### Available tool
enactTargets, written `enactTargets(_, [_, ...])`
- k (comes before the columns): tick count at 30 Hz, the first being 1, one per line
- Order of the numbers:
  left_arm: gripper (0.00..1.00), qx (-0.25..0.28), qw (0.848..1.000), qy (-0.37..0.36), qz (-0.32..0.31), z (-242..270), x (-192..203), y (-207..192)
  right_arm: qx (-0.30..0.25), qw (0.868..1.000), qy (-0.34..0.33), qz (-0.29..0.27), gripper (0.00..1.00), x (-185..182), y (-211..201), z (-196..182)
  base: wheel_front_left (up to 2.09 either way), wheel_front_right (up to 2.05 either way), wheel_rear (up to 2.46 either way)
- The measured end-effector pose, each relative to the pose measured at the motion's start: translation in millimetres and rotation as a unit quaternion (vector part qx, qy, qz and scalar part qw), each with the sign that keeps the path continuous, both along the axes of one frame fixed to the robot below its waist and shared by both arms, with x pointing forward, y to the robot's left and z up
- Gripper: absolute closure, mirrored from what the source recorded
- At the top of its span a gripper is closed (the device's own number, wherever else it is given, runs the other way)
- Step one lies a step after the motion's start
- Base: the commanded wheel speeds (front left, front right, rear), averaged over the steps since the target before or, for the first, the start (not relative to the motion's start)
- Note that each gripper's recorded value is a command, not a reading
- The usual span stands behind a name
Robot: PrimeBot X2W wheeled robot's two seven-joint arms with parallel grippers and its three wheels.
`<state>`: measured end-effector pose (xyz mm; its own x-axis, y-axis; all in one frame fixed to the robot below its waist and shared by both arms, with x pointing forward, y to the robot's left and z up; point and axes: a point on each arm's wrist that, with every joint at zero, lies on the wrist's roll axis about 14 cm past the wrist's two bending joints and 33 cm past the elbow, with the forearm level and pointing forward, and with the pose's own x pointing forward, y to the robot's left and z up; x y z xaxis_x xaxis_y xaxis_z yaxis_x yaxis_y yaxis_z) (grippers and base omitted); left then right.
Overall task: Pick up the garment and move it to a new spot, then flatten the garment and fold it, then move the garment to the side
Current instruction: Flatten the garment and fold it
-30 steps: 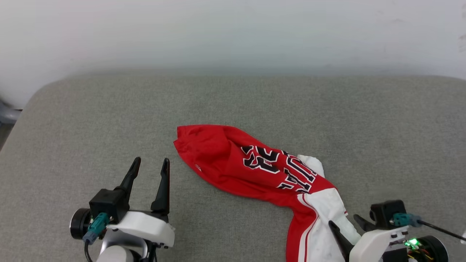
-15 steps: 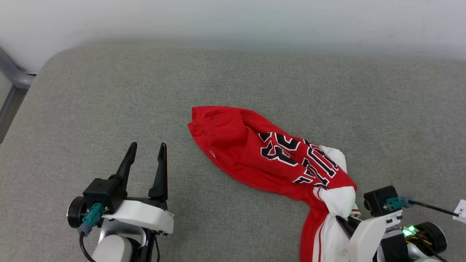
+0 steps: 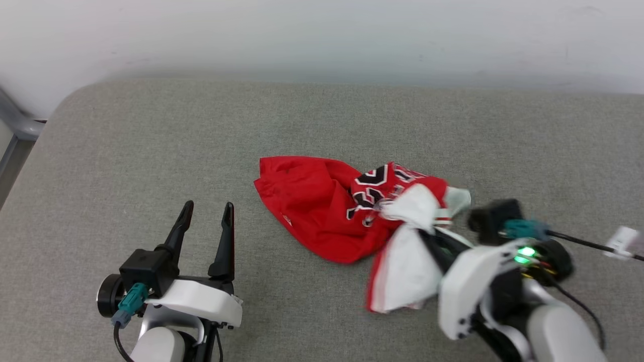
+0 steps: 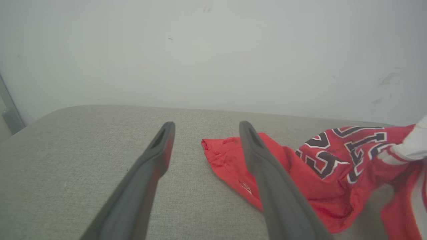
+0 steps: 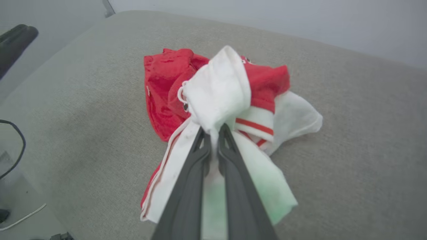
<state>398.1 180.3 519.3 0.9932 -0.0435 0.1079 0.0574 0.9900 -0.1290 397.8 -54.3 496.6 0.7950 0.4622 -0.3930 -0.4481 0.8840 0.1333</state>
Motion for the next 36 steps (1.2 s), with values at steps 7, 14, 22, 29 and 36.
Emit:
enactTargets(7, [0.0, -0.006, 1.0, 0.009, -0.005, -6, 3, -3, 0.024, 0.993, 0.028, 0.113, 1.0, -11, 77, -12, 0.0, 0.0, 0.0])
enactTargets(14, [0.0, -0.009, 1.0, 0.027, 0.003, -20, 8, 1, 0.03, 0.966, 0.128, 0.224, 0.78, -61, 134, -66, 0.0, 0.0, 0.0])
enactTargets(22, [0.0, -0.011, 0.999, 0.038, 0.005, -29, 14, 1, 0.067, 0.966, 0.103, 0.229, 0.0, -57, 147, -69, 0.0, 0.0, 0.0])
enactTargets(29, [0.0, -0.009, 1.0, 0.029, -0.002, -22, 14, -3, 0.12, 0.974, -0.018, 0.192, 0.0, -32, 139, -14, 0.0, 0.0, 0.0])
enactTargets(36, [0.0, -0.001, 1.0, 0.016, -0.009, -13, 8, -6, 0.153, 0.976, -0.131, 0.081, 0.0, -7, 81, 36, 0.0, 0.0, 0.0])
